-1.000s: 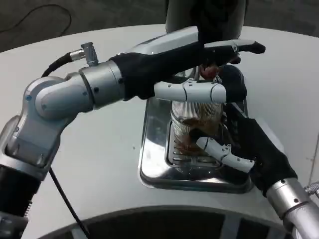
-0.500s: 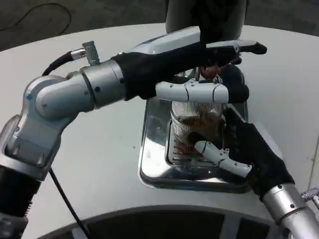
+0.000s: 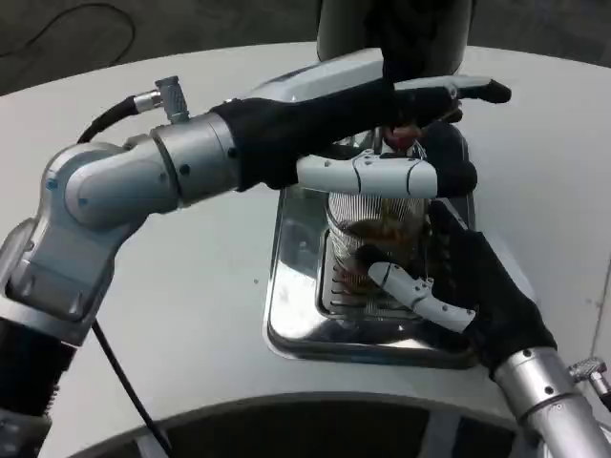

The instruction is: Grasp the cup under the faucet to collect the drink, then remove the cup.

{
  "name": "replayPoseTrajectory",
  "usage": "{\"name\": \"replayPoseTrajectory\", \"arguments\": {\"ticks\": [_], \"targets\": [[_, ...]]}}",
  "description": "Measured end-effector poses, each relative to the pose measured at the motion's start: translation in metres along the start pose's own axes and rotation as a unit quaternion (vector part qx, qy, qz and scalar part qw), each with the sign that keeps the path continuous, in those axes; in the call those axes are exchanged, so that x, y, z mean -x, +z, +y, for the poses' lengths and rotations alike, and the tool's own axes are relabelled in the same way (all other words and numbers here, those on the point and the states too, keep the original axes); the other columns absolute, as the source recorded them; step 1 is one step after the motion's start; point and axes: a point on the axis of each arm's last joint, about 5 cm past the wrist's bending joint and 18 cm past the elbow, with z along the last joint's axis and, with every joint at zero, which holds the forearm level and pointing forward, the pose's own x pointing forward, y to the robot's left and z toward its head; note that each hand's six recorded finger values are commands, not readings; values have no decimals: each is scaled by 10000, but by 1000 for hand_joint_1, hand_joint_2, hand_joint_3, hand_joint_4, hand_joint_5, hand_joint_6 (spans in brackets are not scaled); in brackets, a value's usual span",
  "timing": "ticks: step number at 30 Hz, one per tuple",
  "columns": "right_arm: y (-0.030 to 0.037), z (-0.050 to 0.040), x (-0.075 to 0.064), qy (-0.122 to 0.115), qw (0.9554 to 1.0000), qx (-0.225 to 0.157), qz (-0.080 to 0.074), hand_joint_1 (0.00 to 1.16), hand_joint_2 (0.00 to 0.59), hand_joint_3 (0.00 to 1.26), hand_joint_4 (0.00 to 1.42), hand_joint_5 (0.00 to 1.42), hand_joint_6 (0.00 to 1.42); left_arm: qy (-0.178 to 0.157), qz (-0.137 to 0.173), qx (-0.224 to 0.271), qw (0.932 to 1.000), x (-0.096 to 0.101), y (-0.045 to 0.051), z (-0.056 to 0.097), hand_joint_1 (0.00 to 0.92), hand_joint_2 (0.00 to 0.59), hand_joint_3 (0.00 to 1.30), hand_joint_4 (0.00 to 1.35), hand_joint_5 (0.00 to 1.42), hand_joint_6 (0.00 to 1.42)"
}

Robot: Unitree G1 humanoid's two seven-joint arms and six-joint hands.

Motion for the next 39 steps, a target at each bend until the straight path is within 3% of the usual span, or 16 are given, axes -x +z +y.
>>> {"name": "replayPoseTrajectory", "arguments": {"ticks": [14,39], "targets": [[-15,30,-58,-26,10000,-10,-25,648,241,28,0,97,0,-1,21,20,10000,2,-10,-2,0,141,115,30,121,71],[-59,244,-117,-457,9988,-152,-100,705,230,8,65,167,29,-10,41,-40,10000,24,-1,17,0,150,121,40,121,71]]}}
